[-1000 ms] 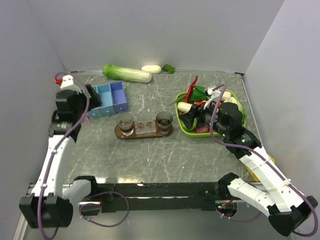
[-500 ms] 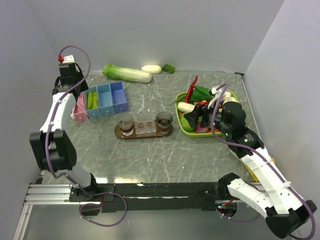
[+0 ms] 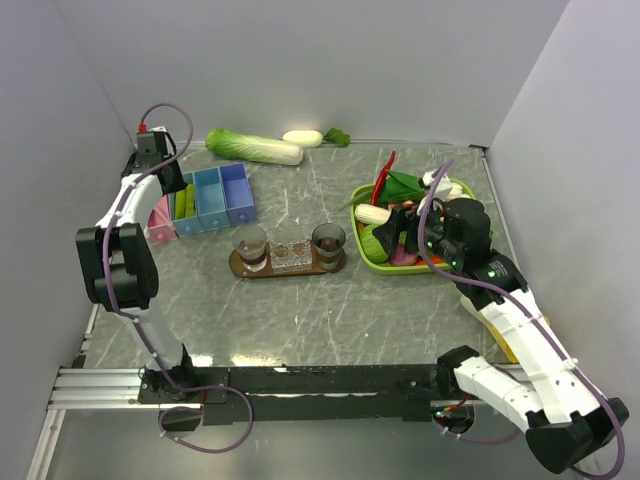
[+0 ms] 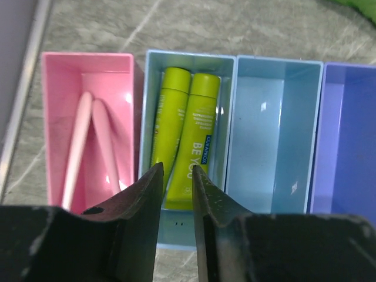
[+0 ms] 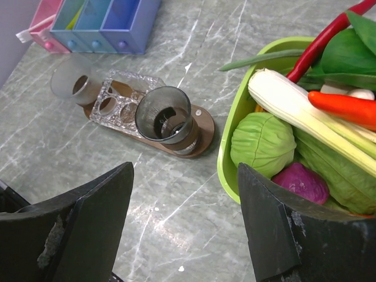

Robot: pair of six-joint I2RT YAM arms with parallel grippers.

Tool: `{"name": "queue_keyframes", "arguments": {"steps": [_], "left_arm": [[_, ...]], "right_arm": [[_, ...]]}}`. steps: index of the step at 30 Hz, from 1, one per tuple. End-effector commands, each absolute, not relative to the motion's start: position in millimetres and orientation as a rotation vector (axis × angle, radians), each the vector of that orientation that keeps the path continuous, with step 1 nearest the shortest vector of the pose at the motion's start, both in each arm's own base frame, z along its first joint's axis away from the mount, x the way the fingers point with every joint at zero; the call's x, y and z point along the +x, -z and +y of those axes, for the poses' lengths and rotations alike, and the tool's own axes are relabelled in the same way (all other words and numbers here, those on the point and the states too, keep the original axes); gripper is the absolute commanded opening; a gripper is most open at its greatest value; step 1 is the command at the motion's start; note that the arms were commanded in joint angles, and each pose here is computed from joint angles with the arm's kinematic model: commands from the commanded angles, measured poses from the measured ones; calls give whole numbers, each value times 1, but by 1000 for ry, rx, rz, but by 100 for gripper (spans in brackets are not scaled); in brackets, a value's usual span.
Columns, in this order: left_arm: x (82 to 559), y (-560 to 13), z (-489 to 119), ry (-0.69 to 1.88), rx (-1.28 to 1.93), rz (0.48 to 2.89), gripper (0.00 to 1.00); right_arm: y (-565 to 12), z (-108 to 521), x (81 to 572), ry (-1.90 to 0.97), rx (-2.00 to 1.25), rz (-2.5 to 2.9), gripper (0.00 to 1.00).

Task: Prepare toiletry sets of a toothbrush and toothpaste on the tray
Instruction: Pick up the toothpaste from the storage box.

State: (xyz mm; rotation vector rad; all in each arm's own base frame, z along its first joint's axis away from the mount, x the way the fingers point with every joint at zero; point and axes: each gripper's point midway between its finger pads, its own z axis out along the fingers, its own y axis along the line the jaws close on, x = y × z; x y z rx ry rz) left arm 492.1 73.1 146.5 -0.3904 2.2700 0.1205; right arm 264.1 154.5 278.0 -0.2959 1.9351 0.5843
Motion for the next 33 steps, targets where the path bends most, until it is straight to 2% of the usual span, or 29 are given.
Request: {"name": "queue_keyframes", "arguments": {"steps": [1, 13, 33], "left_arm": [[509, -144, 67, -38, -357, 2266, 30], [511, -103, 61, 20, -356, 2354, 29], [508, -55, 68, -30, -383, 2446, 36]], "right_arm": [[-301, 156, 268, -595, -308, 1878, 79], [-292, 154, 265, -612, -285, 1887, 79], [-283, 150, 260, -625, -249, 1892, 79]]}}
